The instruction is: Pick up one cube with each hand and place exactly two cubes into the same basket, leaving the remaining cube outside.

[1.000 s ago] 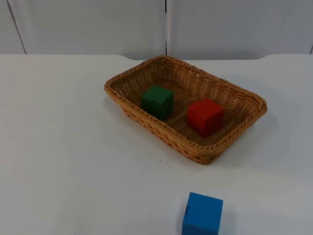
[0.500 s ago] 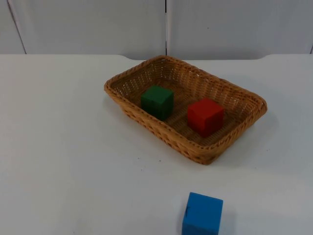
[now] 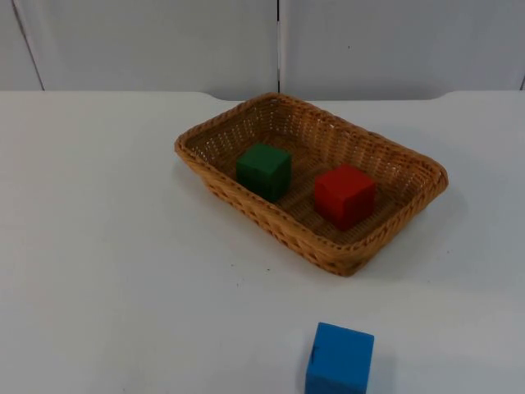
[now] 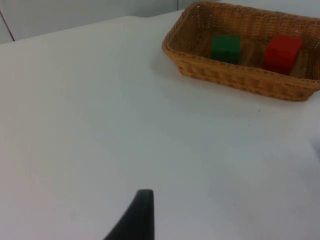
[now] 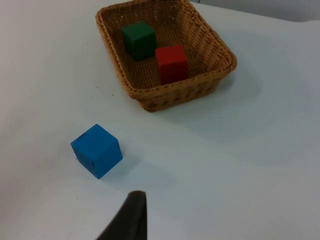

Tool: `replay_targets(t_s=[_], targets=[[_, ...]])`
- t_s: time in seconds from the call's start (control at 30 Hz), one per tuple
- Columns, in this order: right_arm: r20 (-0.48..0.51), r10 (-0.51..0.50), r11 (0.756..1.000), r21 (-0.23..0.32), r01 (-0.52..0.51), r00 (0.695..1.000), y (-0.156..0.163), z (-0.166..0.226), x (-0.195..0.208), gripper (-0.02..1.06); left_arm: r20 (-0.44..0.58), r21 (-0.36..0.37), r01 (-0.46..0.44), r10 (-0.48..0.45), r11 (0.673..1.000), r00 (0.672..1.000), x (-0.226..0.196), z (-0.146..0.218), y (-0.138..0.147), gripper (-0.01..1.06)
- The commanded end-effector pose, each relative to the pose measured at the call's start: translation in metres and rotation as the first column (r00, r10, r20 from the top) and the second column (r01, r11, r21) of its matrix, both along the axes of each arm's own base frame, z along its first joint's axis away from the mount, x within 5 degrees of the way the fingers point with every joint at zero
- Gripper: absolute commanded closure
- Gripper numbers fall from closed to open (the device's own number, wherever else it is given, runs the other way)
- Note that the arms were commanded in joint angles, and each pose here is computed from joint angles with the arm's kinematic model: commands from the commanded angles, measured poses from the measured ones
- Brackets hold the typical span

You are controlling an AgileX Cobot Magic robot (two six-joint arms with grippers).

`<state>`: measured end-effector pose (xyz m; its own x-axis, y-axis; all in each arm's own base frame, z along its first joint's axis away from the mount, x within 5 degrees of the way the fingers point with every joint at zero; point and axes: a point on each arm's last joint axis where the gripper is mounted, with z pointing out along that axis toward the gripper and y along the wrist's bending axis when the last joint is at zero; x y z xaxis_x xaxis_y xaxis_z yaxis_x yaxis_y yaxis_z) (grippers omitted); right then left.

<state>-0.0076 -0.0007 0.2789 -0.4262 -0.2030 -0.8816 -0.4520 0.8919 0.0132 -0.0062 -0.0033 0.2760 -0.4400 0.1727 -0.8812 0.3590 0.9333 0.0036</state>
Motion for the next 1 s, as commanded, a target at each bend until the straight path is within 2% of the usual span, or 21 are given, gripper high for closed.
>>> replay_targets(t_s=[0.0,0.27,0.47,0.63,0.97], targets=[[0.011,-0.002,1.0,0.007,0.002,1.0,-0.0001,0.0006,-0.0001,-0.01,0.002,-0.003,-0.007,0.007,1.0,1.0,0.0,-0.0009,0.0003,0.0],[0.013,-0.002,1.0,0.007,0.002,1.0,0.0,0.0008,0.0,-0.01,0.002,-0.003,-0.007,0.007,1.0,1.0,0.0,-0.0009,0.0003,0.0],[0.013,-0.002,1.0,0.007,0.002,1.0,0.0,0.0008,0.0,-0.01,0.002,-0.003,-0.1,0.1,0.995,0.995,0.0003,-0.0009,-0.0002,0.0],[0.013,-0.002,1.0,0.007,0.002,1.0,0.0,0.0008,0.0,-0.01,0.002,-0.003,-0.207,0.207,0.978,0.978,0.0008,-0.0009,-0.0008,0.0],[0.013,-0.003,1.0,0.006,0.003,1.0,-0.0002,0.0007,0.0001,-0.01,0.002,-0.003,-0.26,0.26,0.966,0.966,0.001,-0.0009,-0.0011,0.0]])
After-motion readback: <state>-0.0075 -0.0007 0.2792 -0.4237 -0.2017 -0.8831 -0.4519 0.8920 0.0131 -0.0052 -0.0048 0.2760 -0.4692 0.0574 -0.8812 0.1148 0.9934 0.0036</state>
